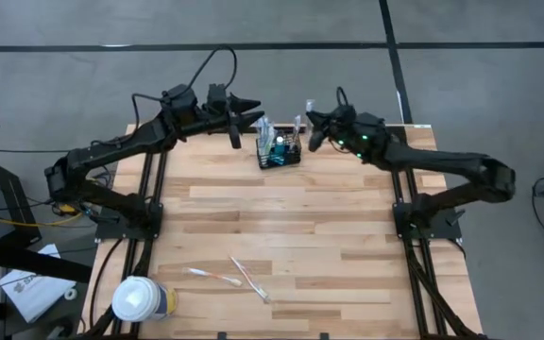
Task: Pick & Place toothbrushing station
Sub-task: Put the purple toothbrush into the black wire organizer
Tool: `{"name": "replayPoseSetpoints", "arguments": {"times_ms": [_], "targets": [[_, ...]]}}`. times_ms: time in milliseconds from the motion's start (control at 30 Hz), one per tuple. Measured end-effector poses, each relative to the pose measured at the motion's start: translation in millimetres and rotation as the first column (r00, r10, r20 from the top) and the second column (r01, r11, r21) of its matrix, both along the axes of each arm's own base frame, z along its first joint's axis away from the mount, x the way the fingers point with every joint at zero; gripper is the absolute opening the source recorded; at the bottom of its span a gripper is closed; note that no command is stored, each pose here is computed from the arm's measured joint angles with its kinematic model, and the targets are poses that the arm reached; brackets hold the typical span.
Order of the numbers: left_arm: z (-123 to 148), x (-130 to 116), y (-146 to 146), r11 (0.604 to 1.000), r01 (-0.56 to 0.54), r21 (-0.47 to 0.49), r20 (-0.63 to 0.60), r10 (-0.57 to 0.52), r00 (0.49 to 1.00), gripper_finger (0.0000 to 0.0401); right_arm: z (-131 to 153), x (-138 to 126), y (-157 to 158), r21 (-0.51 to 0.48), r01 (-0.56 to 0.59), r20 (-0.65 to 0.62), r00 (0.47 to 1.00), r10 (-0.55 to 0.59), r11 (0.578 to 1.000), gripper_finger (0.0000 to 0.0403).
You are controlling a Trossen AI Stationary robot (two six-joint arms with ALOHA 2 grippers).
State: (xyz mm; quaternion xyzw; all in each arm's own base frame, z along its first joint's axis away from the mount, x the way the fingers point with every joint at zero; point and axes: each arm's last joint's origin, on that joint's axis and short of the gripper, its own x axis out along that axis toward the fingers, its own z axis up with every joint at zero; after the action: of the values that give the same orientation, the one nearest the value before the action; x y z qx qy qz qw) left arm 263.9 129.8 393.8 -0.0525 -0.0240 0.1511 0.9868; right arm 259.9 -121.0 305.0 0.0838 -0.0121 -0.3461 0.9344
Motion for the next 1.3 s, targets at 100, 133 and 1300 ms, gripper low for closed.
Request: {"name": "replayPoseSetpoints", "arguments": {"times_ms": [100, 133, 1300], "targets": [[0, -2, 5, 1.0, -0.015, 0.003, -0.004, 0.015, 1.0, 0.0156, -16, 13, -15, -0.016, -0.034, 0.035, 0.999, 0.035, 0.999, 0.0], [0, -3, 7, 1.0, -0.023, 0.003, -0.004, 0.023, 1.0, 0.0154, -20, 16, -20, -0.019, -0.036, 0.041, 0.998, 0.037, 0.999, 0.0], [-28, -3, 11, 0.999, -0.037, -0.029, -0.073, 0.035, 0.997, 0.0144, -65, 41, -70, -0.077, -0.066, 0.102, 0.992, 0.074, 0.995, 0.0]]}}
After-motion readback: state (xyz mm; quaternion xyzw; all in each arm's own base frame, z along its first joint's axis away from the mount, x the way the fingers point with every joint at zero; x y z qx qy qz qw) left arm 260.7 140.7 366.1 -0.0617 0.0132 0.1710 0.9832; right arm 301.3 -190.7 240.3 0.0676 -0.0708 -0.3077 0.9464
